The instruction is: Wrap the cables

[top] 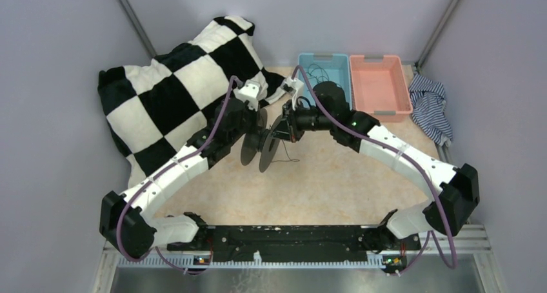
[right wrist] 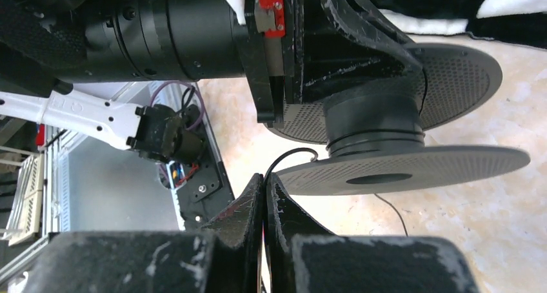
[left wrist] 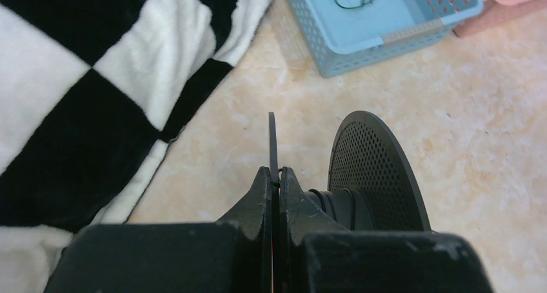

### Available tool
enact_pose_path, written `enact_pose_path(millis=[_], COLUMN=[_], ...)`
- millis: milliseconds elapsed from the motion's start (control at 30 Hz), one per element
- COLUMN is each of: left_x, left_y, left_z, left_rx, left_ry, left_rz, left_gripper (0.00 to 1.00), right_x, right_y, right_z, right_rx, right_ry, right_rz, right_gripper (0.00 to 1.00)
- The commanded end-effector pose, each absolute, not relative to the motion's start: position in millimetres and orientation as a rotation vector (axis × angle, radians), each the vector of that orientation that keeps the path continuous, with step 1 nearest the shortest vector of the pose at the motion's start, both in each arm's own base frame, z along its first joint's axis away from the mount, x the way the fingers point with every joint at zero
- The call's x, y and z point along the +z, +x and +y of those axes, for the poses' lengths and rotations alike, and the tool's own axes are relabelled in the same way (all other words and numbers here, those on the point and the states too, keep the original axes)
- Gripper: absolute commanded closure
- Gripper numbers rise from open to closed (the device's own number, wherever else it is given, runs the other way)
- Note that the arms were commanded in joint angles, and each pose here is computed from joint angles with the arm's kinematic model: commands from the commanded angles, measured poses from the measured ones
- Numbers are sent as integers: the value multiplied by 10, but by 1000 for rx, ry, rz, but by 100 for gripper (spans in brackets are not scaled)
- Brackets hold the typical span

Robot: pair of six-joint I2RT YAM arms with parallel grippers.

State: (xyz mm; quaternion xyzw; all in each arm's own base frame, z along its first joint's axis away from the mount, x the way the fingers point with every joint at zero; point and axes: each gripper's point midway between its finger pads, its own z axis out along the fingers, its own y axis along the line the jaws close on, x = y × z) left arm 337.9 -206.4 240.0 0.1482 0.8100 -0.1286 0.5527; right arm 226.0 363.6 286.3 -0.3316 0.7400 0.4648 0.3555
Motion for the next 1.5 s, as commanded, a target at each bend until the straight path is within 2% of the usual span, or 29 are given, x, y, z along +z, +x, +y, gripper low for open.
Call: enact_pose_path(millis=[0, 200, 467, 533, 733, 833, 1167, 1467], left_x=[2862, 2666, 2976, 3101, 3434, 3622, 4040, 4467], left_y=[3251, 3089, 2833, 2792, 2707, 2739, 2822, 2962], left_z=[-2296, -2350, -2504, -2527, -2574, -2580, -2622, -2490], left_rx=[-447, -462, -595, -623, -685, -691, -739, -724], left_ry=[486, 654, 796, 802, 800, 762, 701, 540], left_rz=[1764, 1817, 1765, 1744, 1682, 1650, 1613, 1567], left_gripper=[100, 100, 100, 100, 100, 100, 100, 100], right_x=[3113, 3077, 2811, 2693, 2454, 2309, 1965, 2070], right_y=[2288, 2370, 2534, 2593, 2787, 2827, 2960, 2971], right_z=[3580, 3377, 3091, 3029, 2786, 2704, 2242, 1861], right_rx=[1183, 1106, 967, 914, 734, 685, 583, 544], right_ry=[-881, -841, -790, -773, -640, -608, -415, -296], right_rz=[1824, 1863, 1967, 2009, 2097, 2124, 2224, 2161], right_gripper=[100, 100, 99, 91, 54, 46, 42, 41])
